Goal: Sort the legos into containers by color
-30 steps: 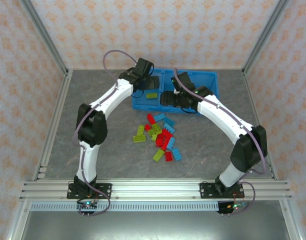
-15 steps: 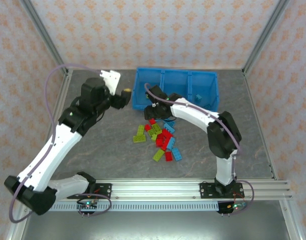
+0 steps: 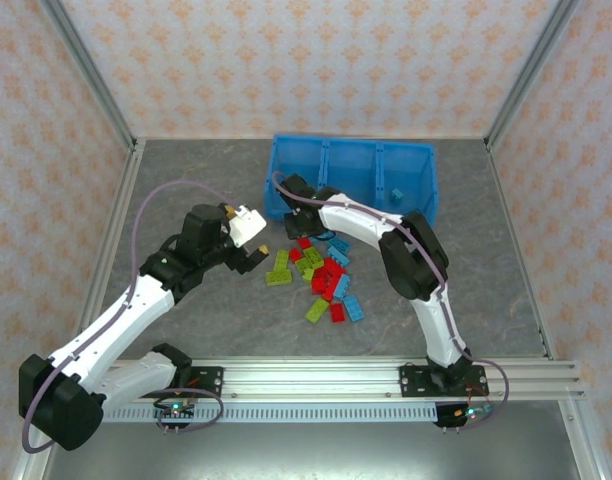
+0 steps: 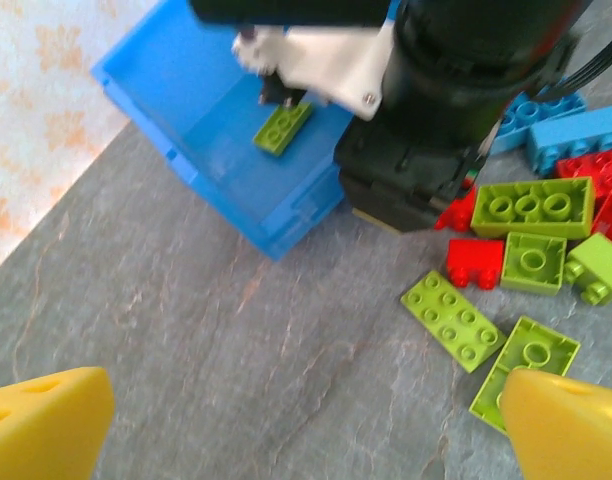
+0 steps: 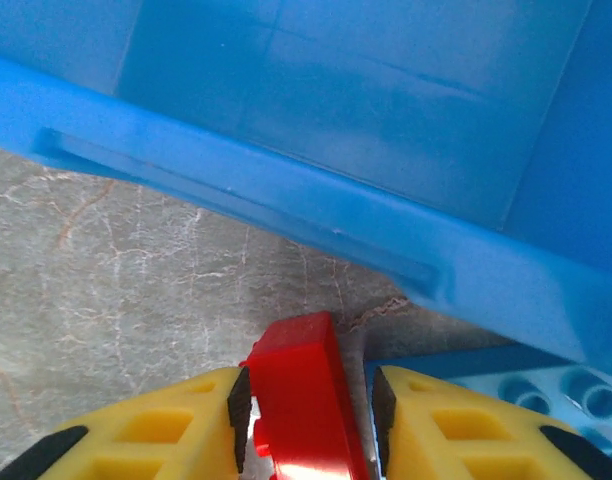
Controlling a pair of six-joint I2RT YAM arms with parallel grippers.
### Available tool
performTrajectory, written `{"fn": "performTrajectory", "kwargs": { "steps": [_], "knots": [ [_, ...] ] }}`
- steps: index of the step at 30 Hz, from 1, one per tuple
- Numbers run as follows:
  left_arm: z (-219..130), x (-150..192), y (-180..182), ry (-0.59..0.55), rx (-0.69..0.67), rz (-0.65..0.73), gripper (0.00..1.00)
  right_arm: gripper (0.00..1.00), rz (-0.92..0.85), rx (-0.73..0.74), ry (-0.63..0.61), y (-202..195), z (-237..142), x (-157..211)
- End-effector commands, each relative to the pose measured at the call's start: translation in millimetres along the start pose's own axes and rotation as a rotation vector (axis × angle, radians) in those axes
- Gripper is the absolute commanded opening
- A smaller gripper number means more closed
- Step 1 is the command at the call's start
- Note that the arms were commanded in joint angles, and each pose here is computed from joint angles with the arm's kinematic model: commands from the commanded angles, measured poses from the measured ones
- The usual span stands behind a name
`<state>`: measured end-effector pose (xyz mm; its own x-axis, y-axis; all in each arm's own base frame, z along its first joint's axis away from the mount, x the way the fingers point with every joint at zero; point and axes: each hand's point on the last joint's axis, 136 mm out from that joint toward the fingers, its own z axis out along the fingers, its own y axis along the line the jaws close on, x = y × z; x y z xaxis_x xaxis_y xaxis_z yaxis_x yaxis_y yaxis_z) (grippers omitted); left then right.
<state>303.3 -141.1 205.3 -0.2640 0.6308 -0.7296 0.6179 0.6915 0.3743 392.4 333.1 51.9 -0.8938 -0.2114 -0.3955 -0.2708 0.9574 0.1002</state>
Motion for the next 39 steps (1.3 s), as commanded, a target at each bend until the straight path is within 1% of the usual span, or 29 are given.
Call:
{"fn": "performTrajectory", "kwargs": {
  "steps": [1, 4, 6, 8, 10, 18, 21, 24, 26, 27, 29, 36, 39],
  "knots": [
    [-2, -14, -1, -0.081, 0.021, 0.046, 1.0, 0.36, -0.007, 0.034, 0.007, -1, 6, 1],
    [-2, -9, -4, -0.093, 0.017, 0.068, 1.0, 0.35, -0.009, 0.037, 0.034, -2, 10, 9],
    [-2, -8, -7, -0.095, 0.031, 0.078, 1.0, 0.3, -0.01, 0.033, 0.044, -2, 9, 11],
    [-1, -9, -8, -0.099, 0.042, 0.076, 1.0, 0.22, -0.01, 0.034, 0.038, -3, 3, 9],
    [0, -8, -9, -0.097, 0.047, 0.074, 1.0, 0.19, -0.005, 0.029, 0.01, -2, -10, 3],
    [-1, -10, -6, -0.104, 0.031, 0.066, 1.0, 0.16, 0.035, -0.03, -0.19, 0, -90, -33],
    [-4, -13, -5, -0.124, 0.026, 0.064, 1.0, 0.16, 0.067, -0.033, -0.292, -7, -126, -51],
    [-6, -16, -5, -0.145, 0.024, 0.061, 1.0, 0.16, 0.106, 0.068, -0.401, -34, -150, -72],
    [-7, -17, -7, -0.154, 0.031, 0.058, 1.0, 0.16, 0.152, 0.171, -0.468, -64, -161, -88],
    [-8, -18, -7, -0.159, 0.034, 0.057, 1.0, 0.16, 0.181, 0.194, -0.482, -76, -163, -95],
    [-9, -20, -9, -0.168, 0.046, 0.056, 1.0, 0.16, 0.245, 0.193, -0.495, -99, -155, -109],
    [-11, -17, -7, -0.164, 0.027, 0.063, 1.0, 0.18, 0.38, 0.131, -0.388, -139, -83, -133],
    [-11, -16, -8, -0.163, 0.028, 0.063, 1.0, 0.22, 0.469, 0.082, -0.367, -154, -62, -138]
  ]
}}
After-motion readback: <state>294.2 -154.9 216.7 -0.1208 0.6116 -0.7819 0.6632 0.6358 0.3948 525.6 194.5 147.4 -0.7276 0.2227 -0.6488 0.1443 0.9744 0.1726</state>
